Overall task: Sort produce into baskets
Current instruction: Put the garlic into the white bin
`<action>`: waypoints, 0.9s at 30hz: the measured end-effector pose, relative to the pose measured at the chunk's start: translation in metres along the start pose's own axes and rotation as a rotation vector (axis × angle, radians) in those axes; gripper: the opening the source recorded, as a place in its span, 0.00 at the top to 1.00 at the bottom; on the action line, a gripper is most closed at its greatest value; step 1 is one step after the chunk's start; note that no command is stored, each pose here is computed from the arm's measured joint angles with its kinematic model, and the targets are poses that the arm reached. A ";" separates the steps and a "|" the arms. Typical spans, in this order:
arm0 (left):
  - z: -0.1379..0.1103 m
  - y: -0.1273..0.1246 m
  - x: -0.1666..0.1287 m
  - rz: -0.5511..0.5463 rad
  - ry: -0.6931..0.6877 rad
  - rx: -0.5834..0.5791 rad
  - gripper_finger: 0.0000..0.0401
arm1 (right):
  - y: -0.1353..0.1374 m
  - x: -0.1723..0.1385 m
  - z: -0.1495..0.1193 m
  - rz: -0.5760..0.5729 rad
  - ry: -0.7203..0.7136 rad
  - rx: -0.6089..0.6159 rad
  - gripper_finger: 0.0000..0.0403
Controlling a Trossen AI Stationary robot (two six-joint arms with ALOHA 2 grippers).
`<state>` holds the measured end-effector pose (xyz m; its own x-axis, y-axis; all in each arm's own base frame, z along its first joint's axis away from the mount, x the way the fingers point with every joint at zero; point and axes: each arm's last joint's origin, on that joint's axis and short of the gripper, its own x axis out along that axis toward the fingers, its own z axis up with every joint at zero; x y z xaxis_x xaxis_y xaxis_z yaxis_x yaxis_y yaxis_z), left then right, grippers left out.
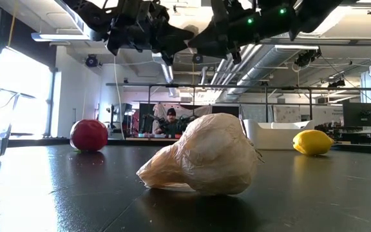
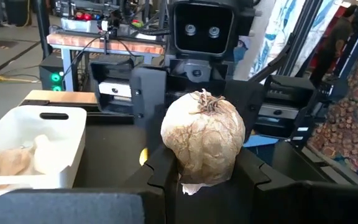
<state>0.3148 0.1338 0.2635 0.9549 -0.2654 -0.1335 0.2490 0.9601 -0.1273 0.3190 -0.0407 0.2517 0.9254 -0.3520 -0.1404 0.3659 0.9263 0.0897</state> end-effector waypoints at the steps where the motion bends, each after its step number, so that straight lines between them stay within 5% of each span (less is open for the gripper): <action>1: 0.000 -0.001 0.001 0.000 0.000 0.006 0.82 | -0.001 0.000 0.000 0.015 0.002 -0.001 0.66; 8: 0.001 -0.002 0.003 0.052 -0.010 0.014 0.79 | 0.000 0.000 0.000 0.045 0.005 -0.039 0.97; 20: -0.004 0.000 0.002 0.114 0.035 0.058 0.44 | 0.001 0.000 -0.002 0.040 0.020 -0.043 0.99; 27: -0.023 0.007 -0.008 0.148 0.053 0.073 0.40 | -0.004 -0.002 -0.002 0.009 0.048 -0.032 0.99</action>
<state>0.3051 0.1408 0.2414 0.9725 -0.1229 -0.1979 0.1192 0.9924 -0.0308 0.3156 -0.0438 0.2497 0.9227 -0.3372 -0.1867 0.3533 0.9336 0.0597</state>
